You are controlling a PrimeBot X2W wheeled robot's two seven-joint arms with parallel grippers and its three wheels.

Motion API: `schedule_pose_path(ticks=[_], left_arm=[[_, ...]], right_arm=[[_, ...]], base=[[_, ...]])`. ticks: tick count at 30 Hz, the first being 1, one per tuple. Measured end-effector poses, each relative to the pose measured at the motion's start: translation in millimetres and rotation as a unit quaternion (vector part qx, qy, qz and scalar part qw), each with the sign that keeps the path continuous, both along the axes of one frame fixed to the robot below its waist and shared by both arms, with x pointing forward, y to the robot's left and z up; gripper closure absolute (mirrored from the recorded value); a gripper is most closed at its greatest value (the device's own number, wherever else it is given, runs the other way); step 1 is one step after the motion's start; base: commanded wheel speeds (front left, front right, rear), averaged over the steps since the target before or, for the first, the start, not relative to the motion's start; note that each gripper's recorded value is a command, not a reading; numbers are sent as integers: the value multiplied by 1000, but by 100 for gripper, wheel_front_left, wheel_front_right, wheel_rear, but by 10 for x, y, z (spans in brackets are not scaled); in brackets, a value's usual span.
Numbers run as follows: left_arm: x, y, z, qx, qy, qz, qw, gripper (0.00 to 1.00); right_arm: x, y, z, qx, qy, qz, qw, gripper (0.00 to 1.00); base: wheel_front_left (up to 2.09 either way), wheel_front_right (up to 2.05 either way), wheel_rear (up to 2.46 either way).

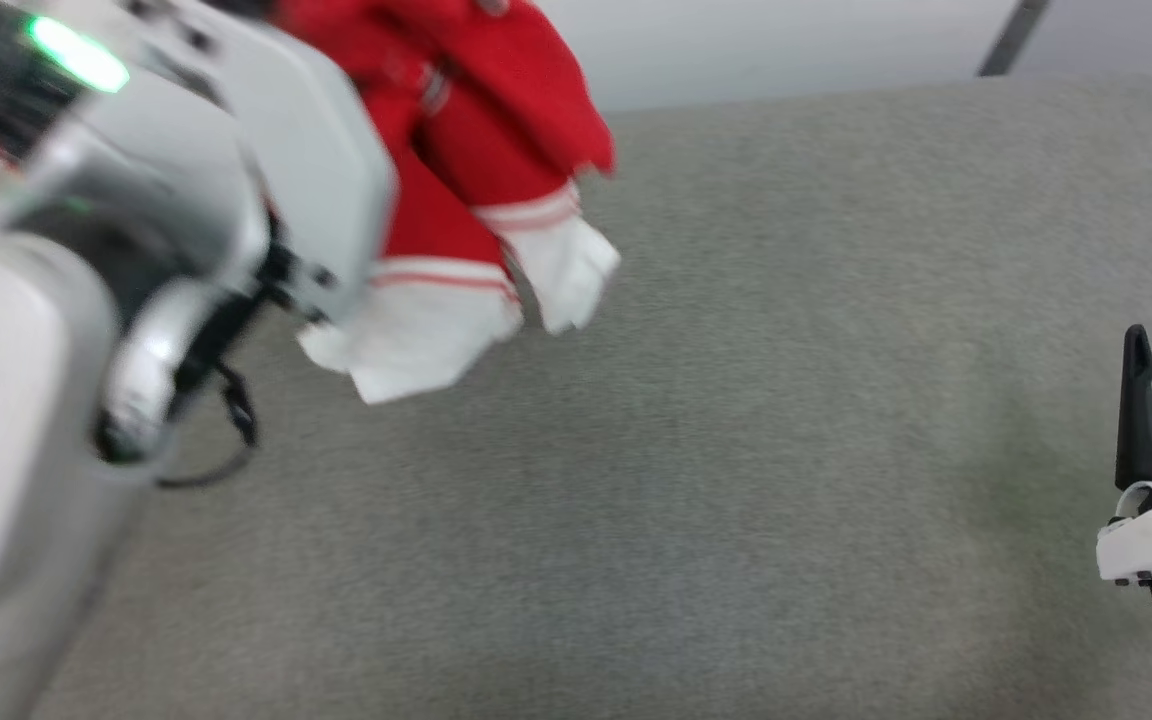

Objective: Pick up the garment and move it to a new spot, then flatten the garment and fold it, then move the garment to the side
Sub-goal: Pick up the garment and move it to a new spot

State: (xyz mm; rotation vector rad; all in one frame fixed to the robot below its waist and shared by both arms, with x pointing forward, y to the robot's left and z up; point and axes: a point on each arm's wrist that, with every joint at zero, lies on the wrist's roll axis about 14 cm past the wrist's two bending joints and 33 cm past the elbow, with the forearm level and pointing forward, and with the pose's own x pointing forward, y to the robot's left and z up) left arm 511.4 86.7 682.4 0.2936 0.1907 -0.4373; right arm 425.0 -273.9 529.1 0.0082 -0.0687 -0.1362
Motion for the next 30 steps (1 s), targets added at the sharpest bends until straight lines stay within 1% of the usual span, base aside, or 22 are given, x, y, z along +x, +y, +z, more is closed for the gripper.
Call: schedule_pose_path(ticks=[4, 8, 13, 18, 21, 30], left_arm=[[-55, -410, -472, 7, 63, -48, 997, 100], [-140, -598, -1113, 22, 155, -62, 986, 100], [-351, -652, -1908, 40, 276, -66, 958, 100], [-569, -650, -2467, 45, 360, -62, 930, 100], [-688, -641, -2676, 48, 394, -58, 916, 100], [-838, -645, -2846, 40, 432, -51, 899, 100]], right_arm=[[-153, -191, -119, 8, 12, -37, 999, 0], [-291, -295, -300, 14, 34, -60, 998, 0], [-412, -348, -514, 23, 59, -76, 995, 0], [-481, -352, -656, 29, 76, -83, 993, 0], [-478, -312, -701, 33, 80, -79, 993, 0], [-432, -250, -688, 37, 75, -66, 994, 0]], base=[[0, 0, 0], [0, 0, 0], [0, 0, 0], [0, 0, 0], [0, 0, 0], [0, 0, 0]])
